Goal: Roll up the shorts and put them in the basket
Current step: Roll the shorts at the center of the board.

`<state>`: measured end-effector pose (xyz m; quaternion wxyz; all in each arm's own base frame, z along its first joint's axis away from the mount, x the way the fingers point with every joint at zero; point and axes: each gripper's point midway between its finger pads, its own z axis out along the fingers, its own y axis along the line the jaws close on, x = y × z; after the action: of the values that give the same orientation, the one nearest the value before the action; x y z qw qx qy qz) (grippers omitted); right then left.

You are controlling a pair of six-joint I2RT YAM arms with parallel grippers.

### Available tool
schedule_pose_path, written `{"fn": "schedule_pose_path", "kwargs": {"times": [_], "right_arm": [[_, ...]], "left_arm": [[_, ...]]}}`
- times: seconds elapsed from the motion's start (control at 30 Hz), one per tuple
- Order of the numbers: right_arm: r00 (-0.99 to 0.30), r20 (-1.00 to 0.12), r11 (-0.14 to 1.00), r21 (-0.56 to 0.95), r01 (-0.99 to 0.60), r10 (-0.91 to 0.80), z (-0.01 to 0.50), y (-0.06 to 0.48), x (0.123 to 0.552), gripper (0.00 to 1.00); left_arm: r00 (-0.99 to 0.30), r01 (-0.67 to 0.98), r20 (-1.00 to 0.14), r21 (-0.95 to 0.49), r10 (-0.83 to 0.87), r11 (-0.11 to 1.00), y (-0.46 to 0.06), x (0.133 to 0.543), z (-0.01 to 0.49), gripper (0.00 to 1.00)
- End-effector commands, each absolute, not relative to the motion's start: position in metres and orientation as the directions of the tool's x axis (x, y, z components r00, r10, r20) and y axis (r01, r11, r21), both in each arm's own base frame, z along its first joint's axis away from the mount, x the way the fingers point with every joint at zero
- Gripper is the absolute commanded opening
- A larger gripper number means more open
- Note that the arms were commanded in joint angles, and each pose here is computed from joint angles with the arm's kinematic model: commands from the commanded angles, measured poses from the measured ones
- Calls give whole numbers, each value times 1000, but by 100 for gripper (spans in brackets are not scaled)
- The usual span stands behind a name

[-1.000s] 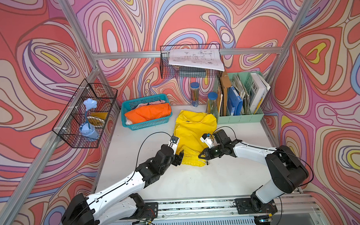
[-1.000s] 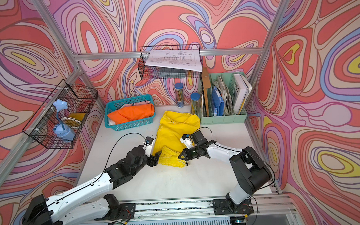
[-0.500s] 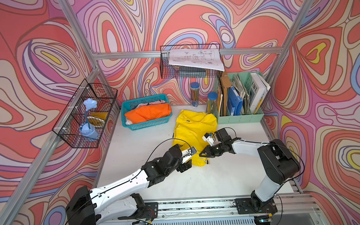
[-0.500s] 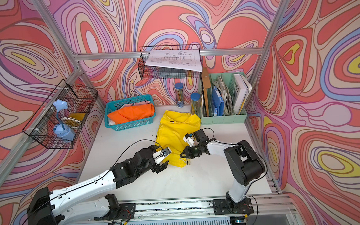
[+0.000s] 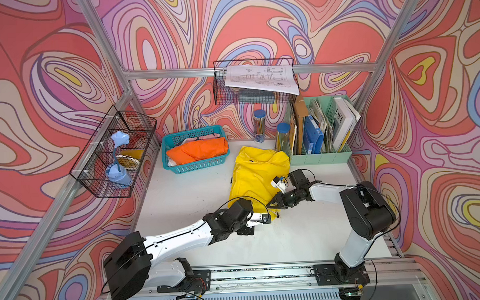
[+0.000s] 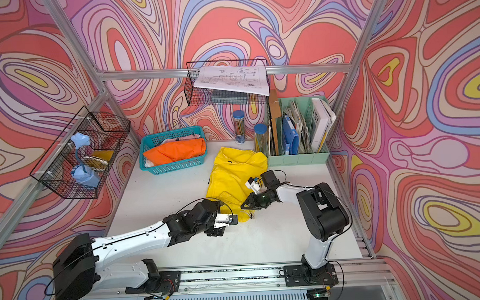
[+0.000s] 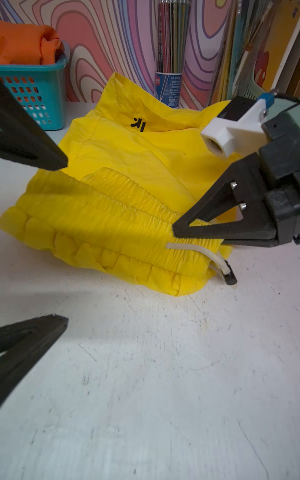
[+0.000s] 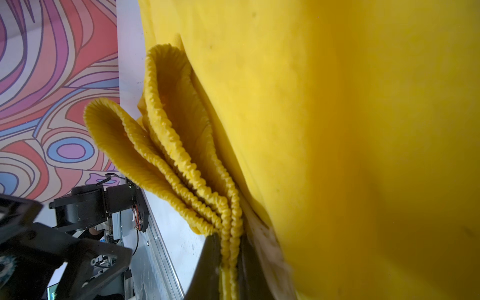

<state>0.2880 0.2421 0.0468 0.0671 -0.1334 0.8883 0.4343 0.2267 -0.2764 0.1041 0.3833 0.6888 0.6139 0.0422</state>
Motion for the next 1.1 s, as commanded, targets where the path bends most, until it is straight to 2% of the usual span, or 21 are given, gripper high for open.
{"fn": "schedule_pose_path", "kwargs": {"times": [0.0,0.17,0.3,0.8,0.93,1.07], "right_arm": [[-957,-190,606,742,-286,-219,32,237,280,0],[-955,-180,583,760,-287,-235,30,240,277,0],[-954,-177,571,769,-287,-241,30,240,276,0],[-952,-177,565,772,-291,-249,34,235,274,0],[-949,-186,544,784,-299,-254,38,236,273,0],[-943,-202,500,808,-313,-264,47,236,269,0]], "left_arm": [[320,784,-409,621,855,4,-294,234,104,93],[348,778,-384,627,855,-36,-304,238,91,93],[364,764,-314,639,877,-88,-302,244,72,93],[316,761,-282,646,906,-64,-294,280,52,94],[296,750,-305,661,905,-22,-290,291,53,94],[294,776,-305,630,906,-40,-287,287,43,91]]}}
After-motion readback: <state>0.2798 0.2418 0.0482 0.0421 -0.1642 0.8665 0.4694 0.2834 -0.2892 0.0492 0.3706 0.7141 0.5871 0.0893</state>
